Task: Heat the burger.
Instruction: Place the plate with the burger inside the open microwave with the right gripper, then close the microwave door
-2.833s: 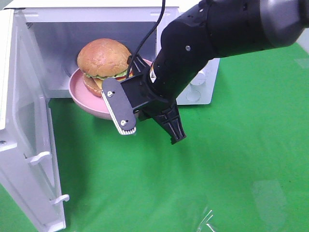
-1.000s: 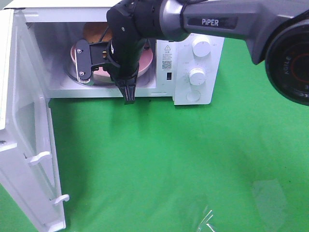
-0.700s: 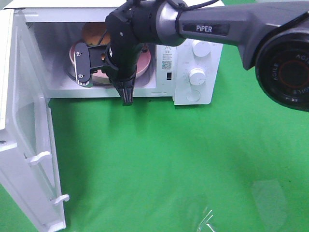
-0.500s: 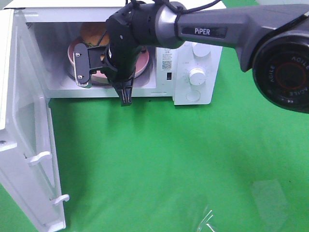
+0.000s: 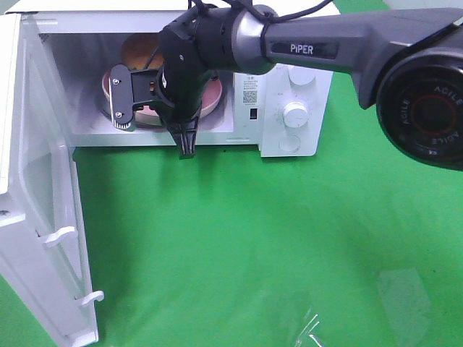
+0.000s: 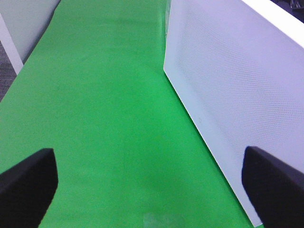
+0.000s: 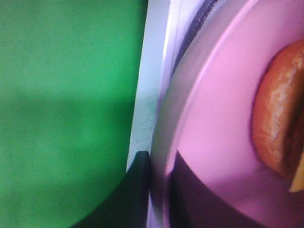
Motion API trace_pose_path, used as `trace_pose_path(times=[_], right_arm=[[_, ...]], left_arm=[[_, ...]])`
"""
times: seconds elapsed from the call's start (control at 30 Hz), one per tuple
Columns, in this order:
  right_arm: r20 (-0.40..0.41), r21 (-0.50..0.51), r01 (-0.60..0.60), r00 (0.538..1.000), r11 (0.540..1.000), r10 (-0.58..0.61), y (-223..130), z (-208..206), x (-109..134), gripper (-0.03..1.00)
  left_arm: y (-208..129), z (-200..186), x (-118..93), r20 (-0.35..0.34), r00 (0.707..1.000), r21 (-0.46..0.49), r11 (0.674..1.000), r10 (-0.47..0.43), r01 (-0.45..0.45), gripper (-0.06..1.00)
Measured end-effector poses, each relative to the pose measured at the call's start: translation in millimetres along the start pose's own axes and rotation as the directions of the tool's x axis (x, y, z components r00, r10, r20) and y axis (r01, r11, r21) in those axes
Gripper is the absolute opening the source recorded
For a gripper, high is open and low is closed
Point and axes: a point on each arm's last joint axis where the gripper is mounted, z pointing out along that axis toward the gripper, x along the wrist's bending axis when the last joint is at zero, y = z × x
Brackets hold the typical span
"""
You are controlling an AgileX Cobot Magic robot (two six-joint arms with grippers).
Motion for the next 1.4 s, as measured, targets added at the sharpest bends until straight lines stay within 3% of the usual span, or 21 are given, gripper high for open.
trace_pose_path(times=[0.13,0.2,0.23,0.27,0.5,0.77,1.1,1.4], right_arm=[[0.02,-0.005,0.006,1.0,1.0,-0.006,0,0,-2,0.15],[0.054,-0.029,-0.007,0.999,1.0,0.009,3,-5,-7,0.28],[0.054,-0.029,-0.007,0.999,1.0,0.009,3,-5,-7,0.28],[0.062,-0.032,-0.007,0.998,0.999,0.009,3,-6,-9,0.34],[0.03,-0.014,-0.001,1.0,1.0,0.001,-1,0,1,0.47],[0.023,-0.018,0.006,1.0,1.0,-0.006,-5,-8,7,0.52],[0.01,-0.024,0.015,1.0,1.0,-0.014,-15,-32,18,0.68],[-0.007,-0.019,0.01,1.0,1.0,-0.01,-27,-59,30,0.7]], left_arm=[[0,0,0,0.0,1.0,0.0,1.0,0.0,0.0,0.97],[0,0,0,0.0,1.0,0.0,1.0,0.0,0.0,0.97],[0,0,0,0.0,1.0,0.0,1.0,0.0,0.0,0.97],[0,0,0,0.0,1.0,0.0,1.0,0.0,0.0,0.97],[0,0,0,0.0,1.0,0.0,1.0,0.0,0.0,0.97],[0,0,0,0.0,1.0,0.0,1.0,0.0,0.0,0.97],[0,0,0,0.0,1.0,0.0,1.0,0.0,0.0,0.97],[0,0,0,0.0,1.0,0.0,1.0,0.0,0.0,0.97]])
